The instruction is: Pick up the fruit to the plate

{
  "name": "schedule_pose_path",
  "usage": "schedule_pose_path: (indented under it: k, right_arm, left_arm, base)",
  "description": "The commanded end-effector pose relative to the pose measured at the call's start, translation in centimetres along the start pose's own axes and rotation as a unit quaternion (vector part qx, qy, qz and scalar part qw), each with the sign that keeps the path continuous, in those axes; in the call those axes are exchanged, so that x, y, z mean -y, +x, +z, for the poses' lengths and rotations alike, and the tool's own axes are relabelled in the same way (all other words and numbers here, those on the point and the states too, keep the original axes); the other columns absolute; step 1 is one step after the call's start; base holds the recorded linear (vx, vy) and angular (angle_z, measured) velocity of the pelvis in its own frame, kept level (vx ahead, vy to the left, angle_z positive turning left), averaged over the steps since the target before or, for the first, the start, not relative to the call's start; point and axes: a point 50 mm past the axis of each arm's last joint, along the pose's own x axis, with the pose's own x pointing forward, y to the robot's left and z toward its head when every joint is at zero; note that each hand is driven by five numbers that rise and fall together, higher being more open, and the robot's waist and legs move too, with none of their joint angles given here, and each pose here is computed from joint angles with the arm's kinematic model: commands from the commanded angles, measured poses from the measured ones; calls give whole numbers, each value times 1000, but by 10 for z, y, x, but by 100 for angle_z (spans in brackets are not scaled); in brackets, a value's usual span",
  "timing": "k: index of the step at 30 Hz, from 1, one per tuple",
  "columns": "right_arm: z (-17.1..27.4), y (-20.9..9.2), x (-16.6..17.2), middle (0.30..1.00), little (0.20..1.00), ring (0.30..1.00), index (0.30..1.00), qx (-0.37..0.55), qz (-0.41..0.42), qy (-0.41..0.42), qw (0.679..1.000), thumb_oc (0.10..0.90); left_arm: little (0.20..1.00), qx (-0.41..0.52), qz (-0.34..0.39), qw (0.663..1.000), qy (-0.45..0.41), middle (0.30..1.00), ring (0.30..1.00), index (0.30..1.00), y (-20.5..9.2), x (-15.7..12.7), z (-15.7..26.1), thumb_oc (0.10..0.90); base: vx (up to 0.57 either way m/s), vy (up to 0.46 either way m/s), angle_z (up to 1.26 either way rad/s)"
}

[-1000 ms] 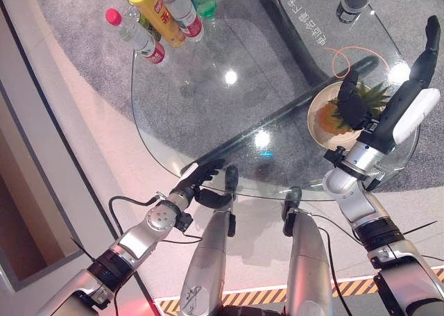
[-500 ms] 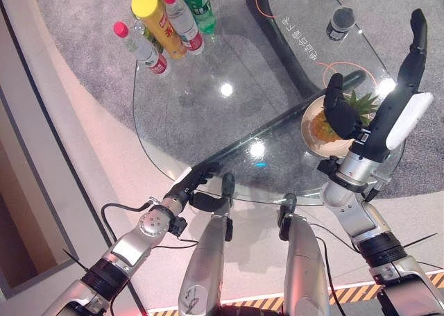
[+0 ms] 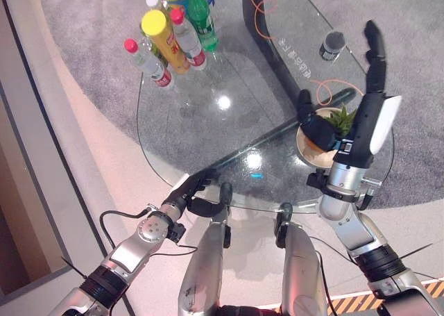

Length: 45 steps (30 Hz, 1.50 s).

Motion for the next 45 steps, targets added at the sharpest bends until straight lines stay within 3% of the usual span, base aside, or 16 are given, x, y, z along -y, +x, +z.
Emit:
schedule_pose_path:
  k: [1,10,17,22,26,28,32,33,38,39,43,44,45]
  right_arm:
    - [44,20,-1,900,900,900,900,110,38,99,988,800]
    - [36,-14,-20,900,900,900,900,36,230,155,960,800]
    - [-3,-79,-32,900,900,900,900,-187,352,219,890,800]
    - [-37,-144,-38,900,900,900,900,-388,392,229,802,800]
    - [-56,-208,-30,900,900,900,900,-544,449,190,682,800]
    - [-59,-221,-25,900,900,900,900,-583,444,188,654,800]
    - [-65,-245,-19,900,900,900,900,-652,422,191,600,800]
    - [-67,-260,-16,900,900,900,900,-690,410,192,564,800]
    - [-70,-313,3,900,900,900,900,-796,360,178,452,800]
    - [-67,-328,10,900,900,900,900,-825,337,179,416,800]
    - [-61,-351,22,900,900,900,900,-868,285,182,363,800]
    - [-54,-366,31,900,900,900,900,-896,247,178,324,800]
    - [-53,-369,34,900,900,900,900,-900,241,176,318,800]
  left_arm:
    - [900,52,27,998,-29,900,900,900,-6,-7,18,800]
    - [900,-13,33,995,-92,900,900,900,-11,2,-18,800]
    - [900,-98,41,983,-151,900,900,900,-24,21,-68,800]
    - [900,-156,55,967,-193,900,900,900,-34,29,-102,800]
    - [900,-200,60,955,-211,900,900,900,-43,34,-125,800]
    - [900,-216,61,949,-220,900,900,900,-45,35,-132,800]
    - [900,-242,63,937,-246,900,900,900,-49,42,-145,800]
    - [900,-262,66,921,-280,900,900,900,-53,49,-153,800]
    - [900,-323,99,886,-318,900,900,900,-64,66,-180,800]
    - [900,-340,102,878,-320,900,900,900,-67,70,-186,800]
    - [900,-374,107,863,-321,900,900,900,-76,79,-198,800]
    - [900,-409,115,846,-322,900,900,900,-88,84,-209,800]
    - [900,-416,117,842,-323,900,900,900,-90,85,-211,800]
  base:
    - [0,0,0]
    - [-10,-10,0]
    - [35,-32,3]
    - [17,-13,1]
    - [49,-25,5]
    - [45,-28,2]
    - [31,-8,-2]
    - [49,-14,-7]
    - [46,-17,-3]
    - [52,-12,0]
    - [59,0,-6]
    - [86,9,-6]
    - [112,15,-8]
